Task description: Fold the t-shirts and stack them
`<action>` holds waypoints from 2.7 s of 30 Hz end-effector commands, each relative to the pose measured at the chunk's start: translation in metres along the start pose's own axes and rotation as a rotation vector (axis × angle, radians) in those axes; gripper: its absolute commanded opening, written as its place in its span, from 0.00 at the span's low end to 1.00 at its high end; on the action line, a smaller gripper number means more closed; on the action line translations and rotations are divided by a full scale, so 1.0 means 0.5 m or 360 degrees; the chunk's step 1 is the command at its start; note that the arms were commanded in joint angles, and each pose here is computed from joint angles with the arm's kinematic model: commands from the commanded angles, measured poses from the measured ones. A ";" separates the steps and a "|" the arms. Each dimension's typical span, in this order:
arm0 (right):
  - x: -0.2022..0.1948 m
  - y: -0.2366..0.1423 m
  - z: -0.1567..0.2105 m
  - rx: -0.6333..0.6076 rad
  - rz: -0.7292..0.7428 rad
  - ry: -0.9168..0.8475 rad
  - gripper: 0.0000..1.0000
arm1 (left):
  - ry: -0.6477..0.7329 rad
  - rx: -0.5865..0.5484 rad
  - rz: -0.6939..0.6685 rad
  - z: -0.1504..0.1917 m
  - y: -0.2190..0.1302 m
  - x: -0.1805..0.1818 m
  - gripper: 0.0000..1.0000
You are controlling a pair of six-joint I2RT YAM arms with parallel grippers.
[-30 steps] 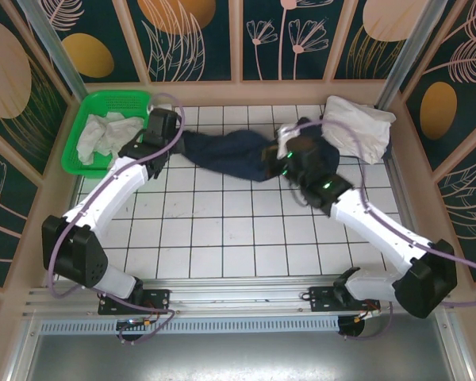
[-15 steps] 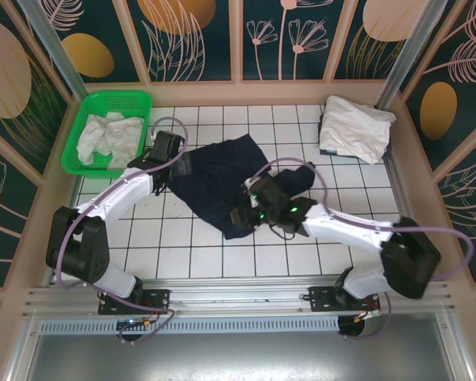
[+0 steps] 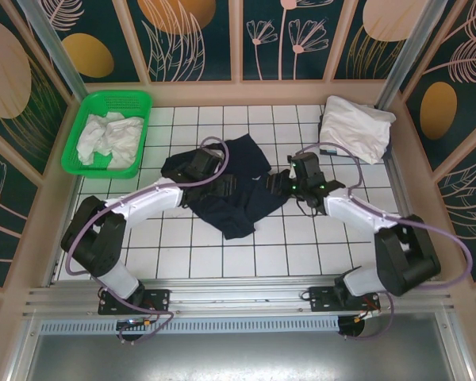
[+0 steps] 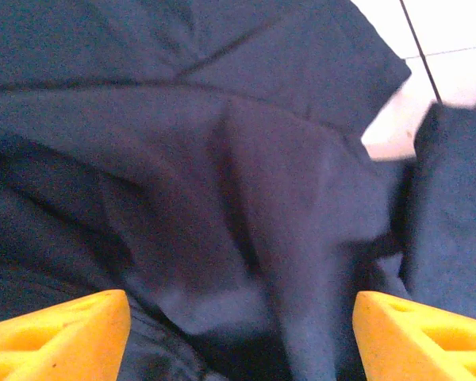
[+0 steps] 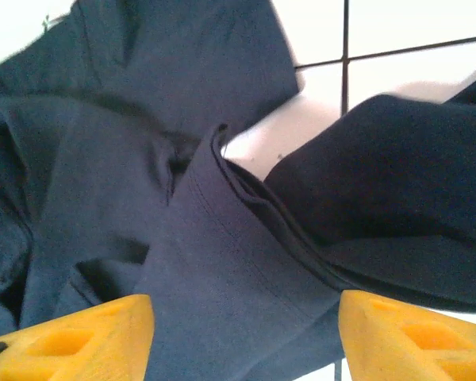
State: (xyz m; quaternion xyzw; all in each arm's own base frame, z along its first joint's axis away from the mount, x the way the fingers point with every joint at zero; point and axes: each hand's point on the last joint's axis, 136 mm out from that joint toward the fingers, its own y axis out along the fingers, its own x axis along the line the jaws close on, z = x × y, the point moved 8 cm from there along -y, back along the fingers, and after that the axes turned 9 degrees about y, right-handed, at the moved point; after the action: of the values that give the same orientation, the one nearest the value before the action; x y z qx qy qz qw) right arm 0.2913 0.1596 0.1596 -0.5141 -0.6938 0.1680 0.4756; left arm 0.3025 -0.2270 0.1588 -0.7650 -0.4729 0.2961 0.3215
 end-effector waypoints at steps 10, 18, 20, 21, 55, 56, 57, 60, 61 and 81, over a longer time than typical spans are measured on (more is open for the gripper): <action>0.019 0.098 -0.032 0.0053 0.0242 -0.0155 0.49 | -0.0082 0.0138 0.0031 0.124 0.008 -0.001 0.36; -0.040 0.084 0.016 0.0103 0.0443 -0.0103 0.10 | -0.0147 0.0132 -0.0181 0.146 -0.025 0.035 0.06; -0.052 0.068 0.032 0.0102 0.0449 -0.0075 0.02 | -0.0175 0.0104 -0.0197 0.150 -0.036 0.039 0.03; -0.058 0.058 0.039 0.0100 0.0450 -0.0054 0.00 | -0.0191 0.0091 -0.0215 0.152 -0.041 0.043 0.03; -0.056 0.013 -0.020 -0.0053 0.0306 0.0027 0.46 | 0.0140 0.0092 0.0105 0.158 -0.091 -0.064 0.74; -0.056 0.022 -0.022 -0.0045 0.0310 0.0019 0.46 | 0.0154 0.0106 0.0118 0.160 -0.083 -0.073 0.74; -0.056 0.028 -0.024 -0.0038 0.0314 0.0015 0.46 | 0.0170 0.0120 0.0132 0.163 -0.076 -0.082 0.75; -0.058 0.044 -0.025 -0.0007 0.0330 0.0010 0.45 | 0.0191 0.0161 0.0167 0.172 -0.055 -0.097 0.75; -0.060 0.048 -0.023 -0.0001 0.0335 0.0011 0.45 | 0.0192 0.0171 0.0170 0.175 -0.050 -0.098 0.75; -0.064 -0.015 -0.022 -0.0103 0.0300 0.0027 0.00 | 0.0141 -0.0012 -0.0110 0.147 -0.113 -0.053 0.00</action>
State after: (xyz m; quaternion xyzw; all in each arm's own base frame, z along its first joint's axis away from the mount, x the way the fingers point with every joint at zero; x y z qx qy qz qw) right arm 0.3002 0.1337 0.1338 -0.5799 -0.6353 0.2093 0.4651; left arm 0.2045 -0.2256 0.1387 -0.7669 -0.4478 0.2650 0.3757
